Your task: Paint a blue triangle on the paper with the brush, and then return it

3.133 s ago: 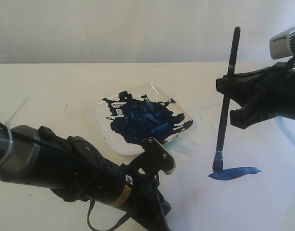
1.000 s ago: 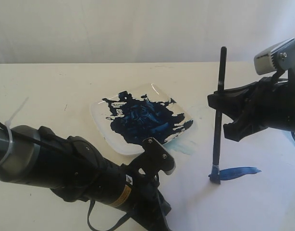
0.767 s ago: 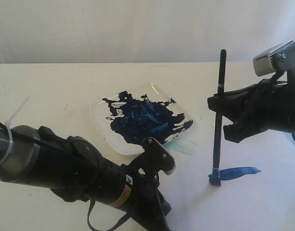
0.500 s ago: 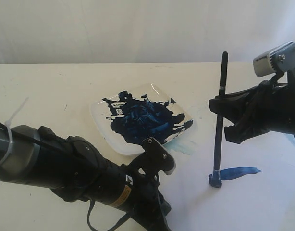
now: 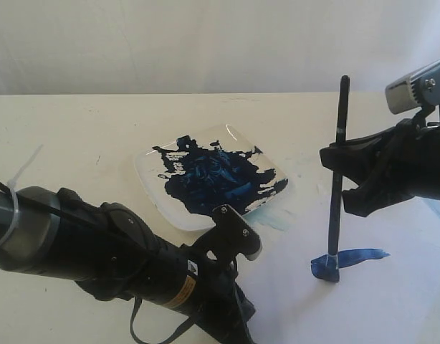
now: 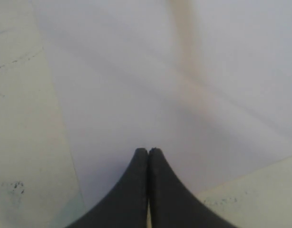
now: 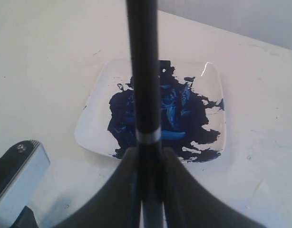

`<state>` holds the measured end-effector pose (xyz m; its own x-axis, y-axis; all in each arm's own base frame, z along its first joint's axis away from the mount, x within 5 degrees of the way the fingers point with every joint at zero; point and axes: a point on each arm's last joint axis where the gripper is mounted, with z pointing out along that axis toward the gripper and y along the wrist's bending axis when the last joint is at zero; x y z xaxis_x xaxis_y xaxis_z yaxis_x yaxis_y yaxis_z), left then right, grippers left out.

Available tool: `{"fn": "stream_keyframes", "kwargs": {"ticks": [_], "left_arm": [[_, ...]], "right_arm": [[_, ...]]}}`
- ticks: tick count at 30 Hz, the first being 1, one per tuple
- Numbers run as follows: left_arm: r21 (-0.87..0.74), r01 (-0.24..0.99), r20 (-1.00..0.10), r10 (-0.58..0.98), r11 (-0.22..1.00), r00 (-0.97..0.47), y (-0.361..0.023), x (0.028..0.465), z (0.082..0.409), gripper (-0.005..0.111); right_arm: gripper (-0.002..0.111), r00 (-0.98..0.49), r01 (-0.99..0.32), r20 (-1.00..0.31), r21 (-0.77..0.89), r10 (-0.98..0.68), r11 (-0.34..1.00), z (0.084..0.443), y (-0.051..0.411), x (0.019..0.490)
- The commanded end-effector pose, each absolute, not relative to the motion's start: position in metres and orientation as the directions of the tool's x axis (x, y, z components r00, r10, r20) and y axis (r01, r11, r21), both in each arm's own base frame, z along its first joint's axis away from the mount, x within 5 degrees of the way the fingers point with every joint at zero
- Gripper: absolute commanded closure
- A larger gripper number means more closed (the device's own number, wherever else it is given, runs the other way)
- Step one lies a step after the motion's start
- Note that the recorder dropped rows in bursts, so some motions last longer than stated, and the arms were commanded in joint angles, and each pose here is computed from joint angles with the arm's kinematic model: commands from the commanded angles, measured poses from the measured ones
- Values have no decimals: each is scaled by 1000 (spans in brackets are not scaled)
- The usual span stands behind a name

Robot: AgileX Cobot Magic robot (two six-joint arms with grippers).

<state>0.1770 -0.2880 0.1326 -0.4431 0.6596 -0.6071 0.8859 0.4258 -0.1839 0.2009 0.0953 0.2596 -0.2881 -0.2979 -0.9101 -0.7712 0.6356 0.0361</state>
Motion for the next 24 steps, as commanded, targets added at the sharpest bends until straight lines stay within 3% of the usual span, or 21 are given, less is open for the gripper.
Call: {"fn": "stream_keyframes", "kwargs": {"ticks": [1, 10, 24], "left_arm": [[-178, 888, -603, 666, 425, -440, -286, 176, 131, 107], [-175, 887, -603, 666, 428, -440, -286, 176, 131, 107], [-171, 886, -603, 666, 430, -440, -286, 177, 131, 107]], "right_arm": [[108, -243, -781, -924, 7, -294, 625, 263, 96, 200], [108, -159, -764, -956, -39, -247, 644, 271, 96, 205], [108, -219, -781, -943, 16, -250, 624, 256, 100, 214]]}}
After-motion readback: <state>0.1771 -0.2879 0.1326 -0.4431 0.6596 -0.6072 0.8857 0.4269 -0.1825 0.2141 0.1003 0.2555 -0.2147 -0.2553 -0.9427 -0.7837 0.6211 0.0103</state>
